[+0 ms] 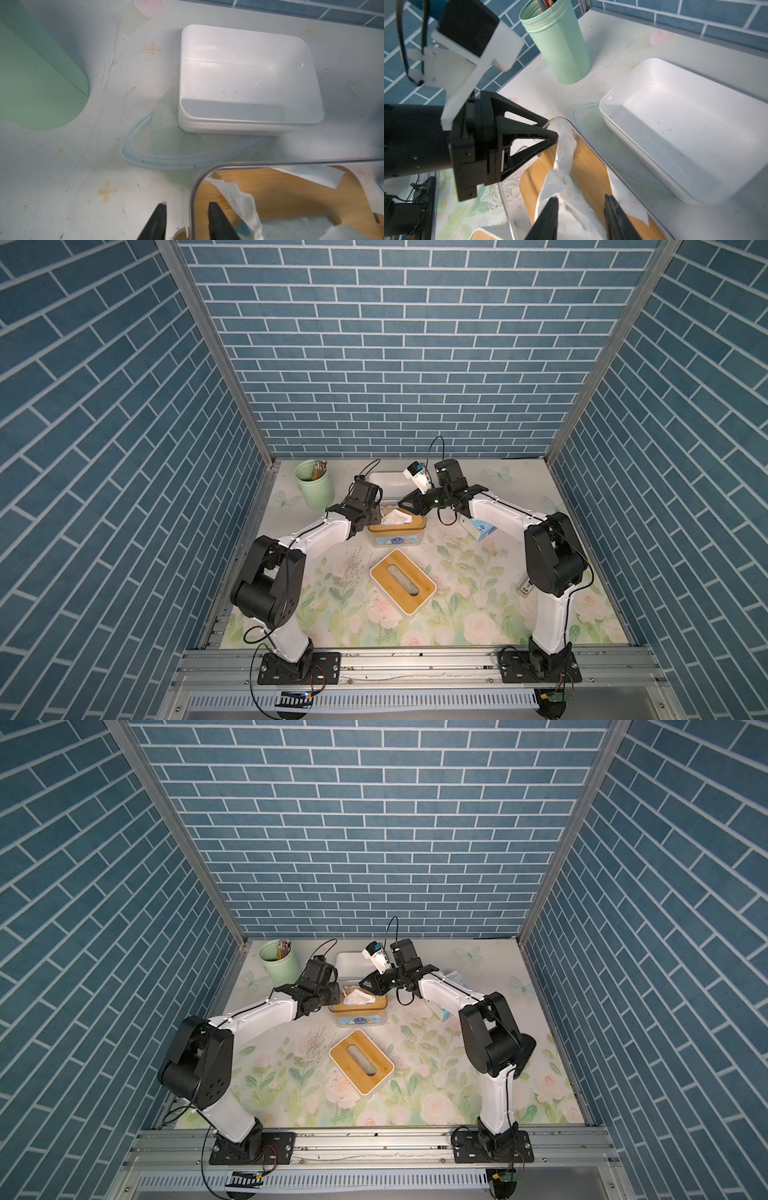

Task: Put the tissue paper into the tissue box
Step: Pull the paper towel from the tissue box, then move the tissue box to the center of the board.

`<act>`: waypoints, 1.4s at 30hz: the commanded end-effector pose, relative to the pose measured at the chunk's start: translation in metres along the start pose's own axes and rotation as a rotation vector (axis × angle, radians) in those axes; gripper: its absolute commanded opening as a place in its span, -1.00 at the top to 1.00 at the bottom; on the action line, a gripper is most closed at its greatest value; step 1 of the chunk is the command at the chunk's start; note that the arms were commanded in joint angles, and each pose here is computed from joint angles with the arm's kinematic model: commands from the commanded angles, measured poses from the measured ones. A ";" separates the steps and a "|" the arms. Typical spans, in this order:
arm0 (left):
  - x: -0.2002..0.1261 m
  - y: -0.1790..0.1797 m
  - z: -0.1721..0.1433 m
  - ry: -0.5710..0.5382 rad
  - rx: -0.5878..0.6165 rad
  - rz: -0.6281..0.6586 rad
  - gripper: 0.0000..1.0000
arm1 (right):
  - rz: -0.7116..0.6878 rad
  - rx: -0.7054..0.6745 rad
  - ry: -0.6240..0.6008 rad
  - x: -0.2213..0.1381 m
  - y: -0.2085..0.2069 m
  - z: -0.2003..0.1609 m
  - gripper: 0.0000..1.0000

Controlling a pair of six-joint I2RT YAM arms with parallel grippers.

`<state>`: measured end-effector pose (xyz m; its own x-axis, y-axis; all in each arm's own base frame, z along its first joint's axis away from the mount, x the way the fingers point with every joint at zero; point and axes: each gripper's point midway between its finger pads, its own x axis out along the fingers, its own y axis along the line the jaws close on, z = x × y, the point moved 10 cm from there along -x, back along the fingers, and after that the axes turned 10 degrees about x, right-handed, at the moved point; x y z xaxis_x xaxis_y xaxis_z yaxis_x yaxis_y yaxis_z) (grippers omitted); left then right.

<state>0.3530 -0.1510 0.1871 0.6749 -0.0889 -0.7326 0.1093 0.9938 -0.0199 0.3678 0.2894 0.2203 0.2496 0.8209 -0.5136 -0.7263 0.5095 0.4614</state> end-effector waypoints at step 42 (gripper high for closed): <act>-0.023 -0.001 -0.056 -0.118 0.024 -0.159 0.07 | -0.339 0.211 -0.163 -0.011 0.014 -0.099 0.04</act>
<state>0.2816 -0.1416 0.1546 0.6692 -0.2781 -0.6891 0.2511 0.9574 -0.1425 0.2767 0.2587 0.1502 0.4914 0.6325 -0.5987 -0.4828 0.7700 0.4173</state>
